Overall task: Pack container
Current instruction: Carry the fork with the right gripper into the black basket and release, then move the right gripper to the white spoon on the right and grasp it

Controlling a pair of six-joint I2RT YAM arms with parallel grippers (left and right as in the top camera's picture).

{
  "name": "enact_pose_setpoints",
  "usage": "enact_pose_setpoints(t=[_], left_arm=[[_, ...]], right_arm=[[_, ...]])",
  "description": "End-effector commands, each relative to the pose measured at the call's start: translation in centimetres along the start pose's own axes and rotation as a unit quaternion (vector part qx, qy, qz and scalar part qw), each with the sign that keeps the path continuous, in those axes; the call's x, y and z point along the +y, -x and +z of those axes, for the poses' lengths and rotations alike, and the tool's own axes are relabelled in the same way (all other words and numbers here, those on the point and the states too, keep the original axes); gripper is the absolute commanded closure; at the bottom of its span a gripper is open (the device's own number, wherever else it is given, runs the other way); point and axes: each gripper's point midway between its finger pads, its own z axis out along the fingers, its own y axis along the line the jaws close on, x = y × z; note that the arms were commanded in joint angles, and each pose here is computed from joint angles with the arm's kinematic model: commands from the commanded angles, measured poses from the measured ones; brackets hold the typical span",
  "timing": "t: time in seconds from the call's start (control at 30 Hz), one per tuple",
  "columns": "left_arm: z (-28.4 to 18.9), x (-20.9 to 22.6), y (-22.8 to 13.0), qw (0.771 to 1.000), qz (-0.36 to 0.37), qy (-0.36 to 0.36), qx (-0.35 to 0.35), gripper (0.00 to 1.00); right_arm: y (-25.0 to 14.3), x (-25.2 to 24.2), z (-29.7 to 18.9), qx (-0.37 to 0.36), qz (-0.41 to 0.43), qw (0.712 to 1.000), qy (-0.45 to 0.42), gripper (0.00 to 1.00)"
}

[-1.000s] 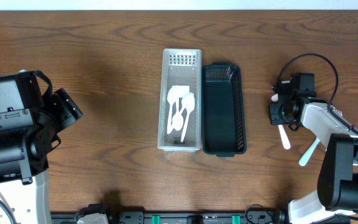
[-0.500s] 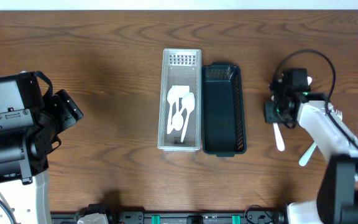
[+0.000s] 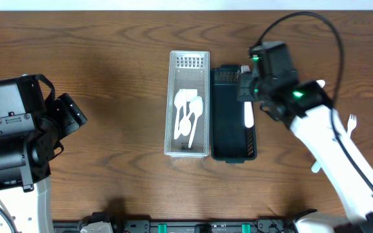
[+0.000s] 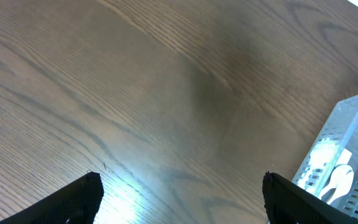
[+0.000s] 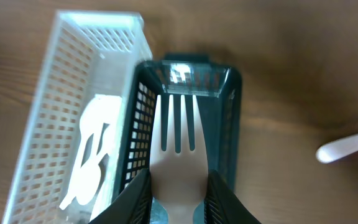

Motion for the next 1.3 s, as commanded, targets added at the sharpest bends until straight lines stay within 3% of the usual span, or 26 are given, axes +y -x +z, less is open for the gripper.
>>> enact_pose_setpoints(t=[0.0,0.2,0.37,0.43,0.5,0.6,0.8,0.87,0.97,1.1,1.27], left_arm=[[0.0,0.1,-0.2,1.000,0.003,-0.001,0.001,0.15],[0.0,0.1,-0.2,1.000,0.003,-0.001,0.002,0.15],[0.0,0.1,-0.2,1.000,0.003,-0.001,0.003,0.15],[0.0,0.1,-0.2,1.000,0.003,-0.001,0.003,0.15],[0.0,0.1,-0.2,1.000,0.003,-0.001,0.003,0.15],[0.0,0.1,-0.2,1.000,0.003,-0.001,0.003,0.15],[0.0,0.1,-0.2,1.000,0.003,-0.001,0.003,0.15],[0.0,0.1,-0.2,1.000,0.003,-0.001,0.003,0.15],[0.0,0.1,-0.2,1.000,0.003,-0.001,0.003,0.15],[0.0,0.1,-0.2,1.000,0.003,-0.001,0.003,0.15],[0.0,0.1,-0.2,1.000,0.003,-0.001,0.003,0.15]], right_arm=[[-2.2,-0.4,3.7,0.042,0.027,0.998,-0.046,0.99],[-6.1,-0.4,9.4,0.118,0.005,0.990,-0.075,0.91],[-6.5,0.1,10.5,0.120,-0.002,0.990,-0.073,0.75],[-5.8,0.5,10.3,0.106,-0.005,0.992,-0.065,0.63],[-4.9,0.9,9.6,0.092,-0.016,0.994,-0.055,0.59],[-3.2,1.5,7.7,0.065,-0.031,0.997,-0.040,0.52],[3.0,2.8,-1.0,-0.048,-0.060,0.997,0.005,0.36],[4.3,3.0,-4.2,-0.087,-0.067,0.994,0.017,0.38],[6.6,2.5,-8.2,-0.159,-0.074,0.984,0.018,0.32],[9.6,-1.2,-10.2,-0.216,0.036,0.976,-0.015,0.31],[10.9,-8.7,-6.8,-0.187,0.204,0.960,-0.037,0.37]])
